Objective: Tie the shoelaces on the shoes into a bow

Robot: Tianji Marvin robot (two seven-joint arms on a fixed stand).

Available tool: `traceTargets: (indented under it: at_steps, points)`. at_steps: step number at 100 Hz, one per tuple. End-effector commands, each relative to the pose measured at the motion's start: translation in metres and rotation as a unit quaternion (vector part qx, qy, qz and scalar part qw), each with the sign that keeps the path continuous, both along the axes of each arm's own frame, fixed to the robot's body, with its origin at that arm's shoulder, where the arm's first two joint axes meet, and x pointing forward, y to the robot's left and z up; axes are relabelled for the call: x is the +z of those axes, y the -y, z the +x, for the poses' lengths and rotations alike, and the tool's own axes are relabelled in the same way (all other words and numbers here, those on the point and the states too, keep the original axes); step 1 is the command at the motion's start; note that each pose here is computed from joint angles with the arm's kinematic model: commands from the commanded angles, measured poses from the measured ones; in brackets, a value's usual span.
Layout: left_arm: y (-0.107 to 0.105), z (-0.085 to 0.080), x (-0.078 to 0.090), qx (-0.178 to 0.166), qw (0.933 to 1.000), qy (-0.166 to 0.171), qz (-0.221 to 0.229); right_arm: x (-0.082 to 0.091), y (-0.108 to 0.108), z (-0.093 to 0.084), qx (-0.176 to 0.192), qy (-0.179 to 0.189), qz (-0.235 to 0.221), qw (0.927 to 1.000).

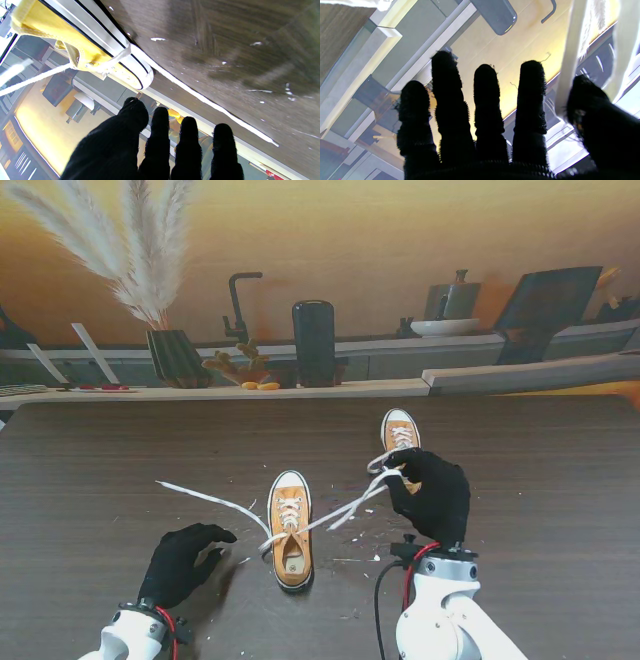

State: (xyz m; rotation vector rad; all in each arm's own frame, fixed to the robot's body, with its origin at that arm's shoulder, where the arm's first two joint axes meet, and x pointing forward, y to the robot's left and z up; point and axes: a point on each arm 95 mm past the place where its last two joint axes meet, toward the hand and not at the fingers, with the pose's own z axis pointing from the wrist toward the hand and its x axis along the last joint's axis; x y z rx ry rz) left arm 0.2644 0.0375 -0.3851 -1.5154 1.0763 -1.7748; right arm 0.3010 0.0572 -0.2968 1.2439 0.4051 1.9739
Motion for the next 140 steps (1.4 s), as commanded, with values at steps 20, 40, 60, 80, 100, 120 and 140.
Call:
traceTargets:
  at_steps: [20, 40, 60, 80, 100, 120, 140]
  points:
    - [0.003, -0.001, 0.000, -0.006, 1.0000, -0.005, 0.002, -0.004, 0.023, -0.004, -0.015, -0.020, -0.011, 0.9996]
    - [0.004, -0.001, 0.000, -0.008, 0.9999, -0.006, 0.002, -0.016, 0.033, -0.008, 0.020, -0.063, -0.015, 0.9977]
    - [0.006, 0.000, -0.001, -0.013, 0.9999, -0.008, 0.004, -0.028, 0.036, -0.007, 0.105, -0.120, -0.049, 0.9860]
    - [0.006, 0.000, -0.001, -0.014, 0.9999, -0.009, 0.004, -0.035, 0.033, -0.005, 0.207, -0.149, -0.020, 0.9666]
    - [0.007, -0.001, -0.001, -0.014, 0.9999, -0.009, 0.003, -0.039, 0.040, -0.001, 0.290, -0.188, -0.099, 0.9331]
    - [0.007, -0.001, 0.000, -0.014, 0.9999, -0.007, 0.002, -0.046, 0.041, 0.008, 0.321, -0.184, -0.172, 0.9129]
    - [0.007, -0.001, 0.000, -0.014, 0.9999, -0.008, 0.003, -0.054, 0.046, 0.013, 0.314, -0.184, -0.242, 0.8995]
